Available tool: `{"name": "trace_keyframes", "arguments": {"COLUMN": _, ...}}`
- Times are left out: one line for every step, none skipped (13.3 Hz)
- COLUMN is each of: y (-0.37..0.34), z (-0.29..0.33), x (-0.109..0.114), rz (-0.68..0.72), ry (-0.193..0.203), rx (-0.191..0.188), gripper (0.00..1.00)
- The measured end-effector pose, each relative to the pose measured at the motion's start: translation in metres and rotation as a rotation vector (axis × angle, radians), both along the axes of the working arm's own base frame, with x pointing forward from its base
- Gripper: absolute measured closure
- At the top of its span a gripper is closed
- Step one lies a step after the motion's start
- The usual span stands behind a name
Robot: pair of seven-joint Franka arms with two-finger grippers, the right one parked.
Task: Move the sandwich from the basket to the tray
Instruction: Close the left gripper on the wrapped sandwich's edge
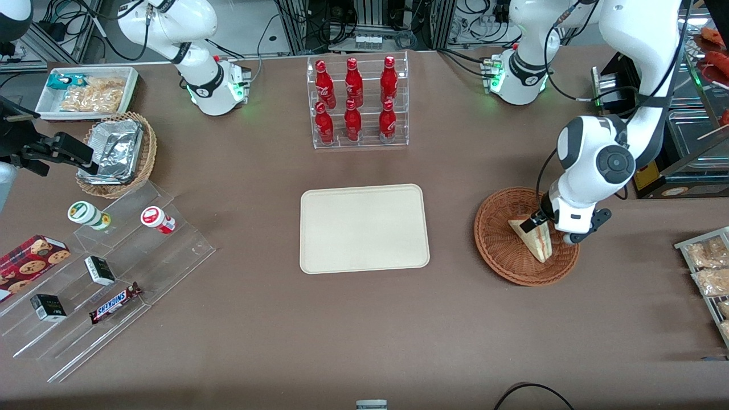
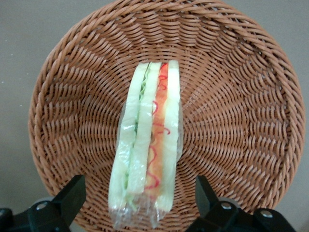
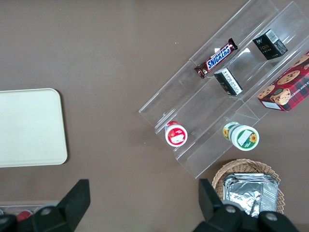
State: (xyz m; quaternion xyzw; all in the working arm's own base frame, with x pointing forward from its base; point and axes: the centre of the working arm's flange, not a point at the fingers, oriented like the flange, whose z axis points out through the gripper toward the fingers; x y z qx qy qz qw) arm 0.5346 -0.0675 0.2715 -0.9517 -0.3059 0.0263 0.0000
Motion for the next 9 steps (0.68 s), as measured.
{"name": "trace_keyframes", "arguments": {"y": 0.000, "z": -0.003, "x": 0.004, "rz": 0.015, "ry": 0.002, "rx": -0.001, "gripper": 0.00}}
{"name": "trace_keyframes", "arguments": {"y": -0.001, "z": -0.006, "x": 0.007, "rz": 0.026, "ry": 0.004, "rx": -0.002, "gripper": 0.00}}
{"name": "trace_keyframes", "arguments": {"y": -0.001, "z": -0.009, "x": 0.009, "rz": 0.031, "ry": 0.008, "rx": -0.002, "gripper": 0.00}}
{"name": "trace_keyframes", "arguments": {"y": -0.001, "z": -0.013, "x": 0.009, "rz": 0.035, "ry": 0.010, "rx": -0.003, "gripper": 0.00}}
{"name": "trace_keyframes", "arguments": {"y": -0.001, "z": -0.017, "x": 0.010, "rz": 0.037, "ry": 0.009, "rx": -0.004, "gripper": 0.02}}
{"name": "trace_keyframes", "arguments": {"y": -0.001, "z": -0.021, "x": 0.010, "rz": 0.039, "ry": 0.012, "rx": -0.004, "gripper": 0.04}}
{"name": "trace_keyframes", "arguments": {"y": -0.001, "z": -0.025, "x": 0.010, "rz": 0.039, "ry": 0.019, "rx": -0.004, "gripper": 0.08}}
{"name": "trace_keyframes", "arguments": {"y": -0.001, "z": -0.027, "x": 0.009, "rz": 0.039, "ry": 0.024, "rx": -0.004, "gripper": 0.09}}
{"name": "trace_keyframes", "arguments": {"y": -0.001, "z": -0.028, "x": 0.009, "rz": 0.039, "ry": 0.025, "rx": -0.004, "gripper": 0.19}}
